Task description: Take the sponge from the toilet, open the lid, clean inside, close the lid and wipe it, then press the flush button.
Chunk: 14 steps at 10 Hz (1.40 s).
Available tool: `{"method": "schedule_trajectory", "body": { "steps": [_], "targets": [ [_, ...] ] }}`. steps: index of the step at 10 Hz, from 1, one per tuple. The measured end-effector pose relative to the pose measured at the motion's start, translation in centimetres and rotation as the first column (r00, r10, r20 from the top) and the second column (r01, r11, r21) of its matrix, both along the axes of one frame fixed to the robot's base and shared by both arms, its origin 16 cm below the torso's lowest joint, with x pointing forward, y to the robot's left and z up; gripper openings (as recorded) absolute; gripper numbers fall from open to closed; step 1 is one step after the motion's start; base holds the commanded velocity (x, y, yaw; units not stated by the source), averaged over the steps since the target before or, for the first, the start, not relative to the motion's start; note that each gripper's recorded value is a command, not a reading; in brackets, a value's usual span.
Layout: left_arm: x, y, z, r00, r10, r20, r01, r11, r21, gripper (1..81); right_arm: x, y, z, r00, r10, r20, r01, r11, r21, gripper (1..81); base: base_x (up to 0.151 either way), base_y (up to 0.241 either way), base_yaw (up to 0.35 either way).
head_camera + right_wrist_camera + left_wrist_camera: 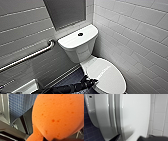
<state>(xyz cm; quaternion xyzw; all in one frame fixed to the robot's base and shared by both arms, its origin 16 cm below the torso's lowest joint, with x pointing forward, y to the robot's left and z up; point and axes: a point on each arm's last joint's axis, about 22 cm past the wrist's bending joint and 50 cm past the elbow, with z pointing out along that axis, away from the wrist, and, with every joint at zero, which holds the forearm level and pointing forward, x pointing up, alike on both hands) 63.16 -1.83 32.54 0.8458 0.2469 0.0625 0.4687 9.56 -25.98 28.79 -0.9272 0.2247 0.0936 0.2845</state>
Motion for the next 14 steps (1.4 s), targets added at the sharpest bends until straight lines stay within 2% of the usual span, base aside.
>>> {"method": "schedule_trajectory", "body": {
  "steps": [9, 14],
  "targets": [
    [-0.1, -0.9, -1.2, 1.0, 0.004, -0.016, -0.003, 1.0, 0.02, 81.1, 0.4, 0.4, -0.3, 1.0, -0.016, 0.022, 0.016, 0.9999, -0.002, 1.0, 0.0, 0.0, 0.0],
    [-1.0, -1.0, -2.4, 0.996, 0.083, 0.007, -0.084, 0.996, 0.023, 81.1, 0.7, 0.4, -0.5, 0.999, -0.021, 0.031, 0.021, 0.9998, -0.005, 1.0, 0.0, 0.0, 0.0]
  ]
}}
